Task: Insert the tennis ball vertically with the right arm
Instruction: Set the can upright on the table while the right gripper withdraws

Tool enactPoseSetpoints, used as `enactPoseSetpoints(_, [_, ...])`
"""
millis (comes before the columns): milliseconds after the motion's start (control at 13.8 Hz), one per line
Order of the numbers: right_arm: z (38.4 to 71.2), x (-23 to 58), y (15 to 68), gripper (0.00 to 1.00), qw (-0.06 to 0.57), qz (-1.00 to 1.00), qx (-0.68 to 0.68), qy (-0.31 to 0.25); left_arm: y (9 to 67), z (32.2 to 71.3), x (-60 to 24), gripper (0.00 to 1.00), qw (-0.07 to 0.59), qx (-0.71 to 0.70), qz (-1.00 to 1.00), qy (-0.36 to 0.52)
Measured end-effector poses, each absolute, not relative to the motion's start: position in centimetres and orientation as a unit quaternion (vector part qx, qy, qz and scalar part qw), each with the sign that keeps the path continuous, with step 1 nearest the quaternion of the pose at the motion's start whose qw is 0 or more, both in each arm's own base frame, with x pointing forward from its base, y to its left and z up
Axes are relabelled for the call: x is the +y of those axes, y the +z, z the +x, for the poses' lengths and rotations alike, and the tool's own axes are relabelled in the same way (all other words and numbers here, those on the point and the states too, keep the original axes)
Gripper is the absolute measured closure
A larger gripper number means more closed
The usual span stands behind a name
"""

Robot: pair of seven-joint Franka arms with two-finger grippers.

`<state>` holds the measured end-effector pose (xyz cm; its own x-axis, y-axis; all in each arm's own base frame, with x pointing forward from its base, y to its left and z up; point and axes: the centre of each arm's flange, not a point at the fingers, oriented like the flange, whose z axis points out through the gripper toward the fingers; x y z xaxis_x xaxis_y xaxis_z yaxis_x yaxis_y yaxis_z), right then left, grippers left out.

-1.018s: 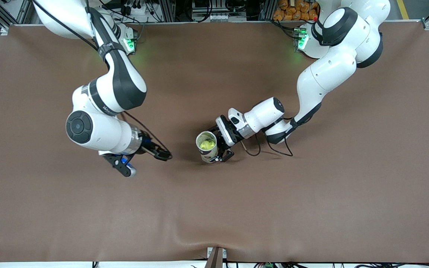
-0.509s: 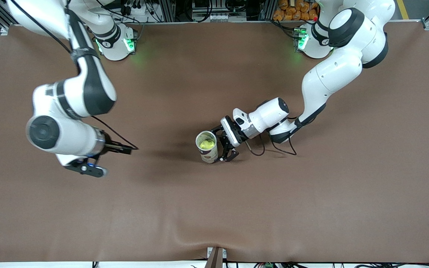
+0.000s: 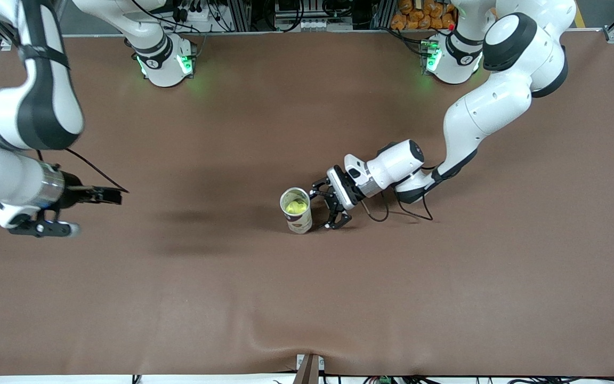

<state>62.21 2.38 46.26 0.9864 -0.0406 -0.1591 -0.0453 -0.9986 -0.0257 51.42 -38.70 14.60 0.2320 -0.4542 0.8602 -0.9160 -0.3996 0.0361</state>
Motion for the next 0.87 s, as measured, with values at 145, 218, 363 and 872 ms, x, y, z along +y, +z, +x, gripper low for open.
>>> enactPoseSetpoints(145, [61.0,2.3,48.5,0.00,0.018,-0.998,-0.005,0.064,14.6,51.8,-37.6,0.00,0.282,-0.471,0.729,0.409])
enactPoseSetpoints(218, [60.5,2.3,49.8,0.00,0.014,-0.998,-0.023,0.054,14.6,52.0,-37.0,0.00,0.281,-0.473,0.727,0.411])
enactPoseSetpoints(363, [59.6,1.6,52.3,0.00,-0.005,-0.998,-0.046,0.035,14.8,52.4,-35.7,0.00,0.282,-0.472,0.726,0.412])
enactPoseSetpoints(872, [57.6,-2.0,58.8,0.00,-0.010,-1.000,0.005,0.021,15.1,54.4,-32.2,0.00,0.283,-0.436,0.745,0.418])
